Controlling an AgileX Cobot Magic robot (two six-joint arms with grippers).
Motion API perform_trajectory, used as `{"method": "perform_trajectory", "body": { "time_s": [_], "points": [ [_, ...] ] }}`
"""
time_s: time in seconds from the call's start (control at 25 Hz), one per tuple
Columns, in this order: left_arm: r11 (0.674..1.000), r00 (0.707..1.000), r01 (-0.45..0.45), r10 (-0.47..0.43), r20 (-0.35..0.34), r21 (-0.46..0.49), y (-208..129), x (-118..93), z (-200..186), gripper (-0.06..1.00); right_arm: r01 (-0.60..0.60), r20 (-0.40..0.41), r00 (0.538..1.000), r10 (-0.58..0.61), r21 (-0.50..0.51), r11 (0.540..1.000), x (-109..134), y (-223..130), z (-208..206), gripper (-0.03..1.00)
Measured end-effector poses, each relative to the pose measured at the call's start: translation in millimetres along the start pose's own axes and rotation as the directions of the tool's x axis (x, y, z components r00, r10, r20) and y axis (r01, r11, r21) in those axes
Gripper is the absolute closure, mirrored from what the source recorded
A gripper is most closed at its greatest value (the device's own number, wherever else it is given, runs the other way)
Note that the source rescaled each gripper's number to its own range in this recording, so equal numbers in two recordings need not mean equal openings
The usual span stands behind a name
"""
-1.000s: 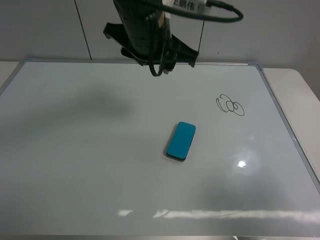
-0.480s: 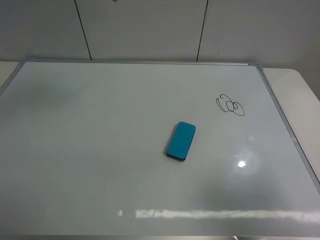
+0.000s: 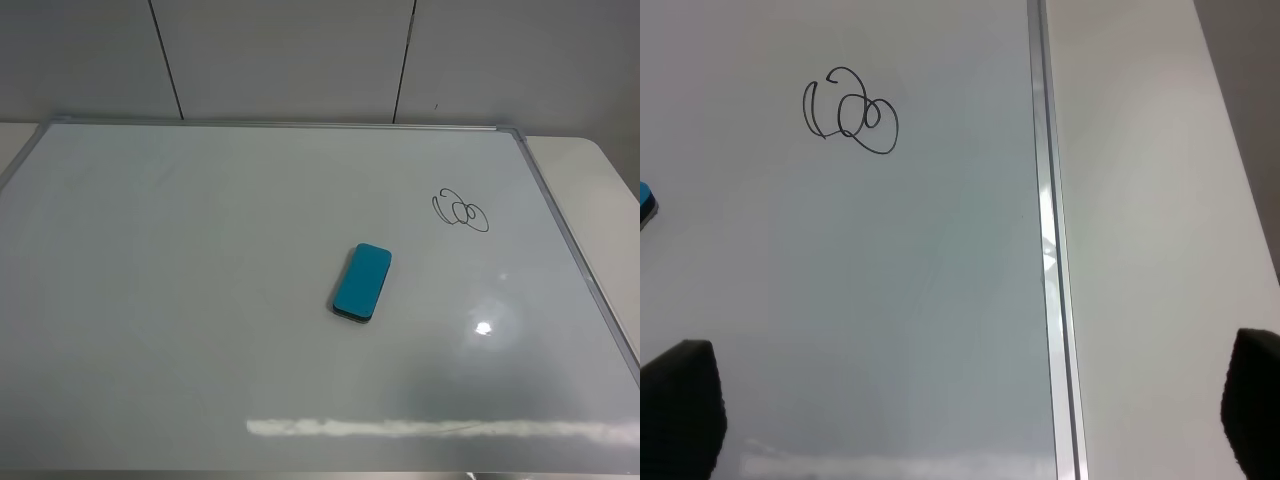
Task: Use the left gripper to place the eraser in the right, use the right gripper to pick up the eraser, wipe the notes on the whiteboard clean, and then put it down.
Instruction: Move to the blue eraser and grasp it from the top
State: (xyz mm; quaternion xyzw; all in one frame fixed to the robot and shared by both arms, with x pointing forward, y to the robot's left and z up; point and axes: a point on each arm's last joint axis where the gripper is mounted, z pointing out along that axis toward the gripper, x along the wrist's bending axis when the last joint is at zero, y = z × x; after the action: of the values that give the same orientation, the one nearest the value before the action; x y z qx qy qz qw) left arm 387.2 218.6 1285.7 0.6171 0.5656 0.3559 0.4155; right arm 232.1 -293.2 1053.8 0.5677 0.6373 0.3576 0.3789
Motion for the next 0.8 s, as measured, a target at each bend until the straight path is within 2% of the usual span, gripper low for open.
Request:
{"method": "perform_trajectory", "body": {
  "time_s": [0.24, 0.32, 0.4, 0.6, 0.72, 0.8],
  "points": [
    [0.974, 0.992, 0.110, -0.095, 0.086, -0.196, -5, 73, -88, -0.05, 0.000, 0.000, 1.000, 0.000, 0.000, 1.000, 0, 0, 0, -0.03],
    [0.957, 0.984, 0.142, -0.109, 0.140, -0.253, -15, 99, -119, -0.05, 0.000, 0.000, 1.000, 0.000, 0.000, 1.000, 0, 0, 0, -0.03],
    [0.946, 0.973, 0.165, -0.110, 0.202, -0.280, -27, 116, -140, -0.05, 0.000, 0.000, 1.000, 0.000, 0.000, 1.000, 0, 0, 0, -0.03],
    [0.915, 0.931, 0.228, -0.104, 0.351, -0.333, -56, 149, -183, -0.05, 0.000, 0.000, 1.000, 0.000, 0.000, 1.000, 0, 0, 0, -0.03],
    [0.902, 0.910, 0.250, -0.095, 0.402, -0.352, -72, 161, -197, -0.05, 0.000, 0.000, 1.000, 0.000, 0.000, 1.000, 0, 0, 0, -0.03],
    [0.906, 0.906, 0.238, -0.077, 0.416, -0.350, -83, 163, -197, -0.06, 0.000, 0.000, 1.000, 0.000, 0.000, 1.000, 0, 0, 0, -0.03]
  ]
}}
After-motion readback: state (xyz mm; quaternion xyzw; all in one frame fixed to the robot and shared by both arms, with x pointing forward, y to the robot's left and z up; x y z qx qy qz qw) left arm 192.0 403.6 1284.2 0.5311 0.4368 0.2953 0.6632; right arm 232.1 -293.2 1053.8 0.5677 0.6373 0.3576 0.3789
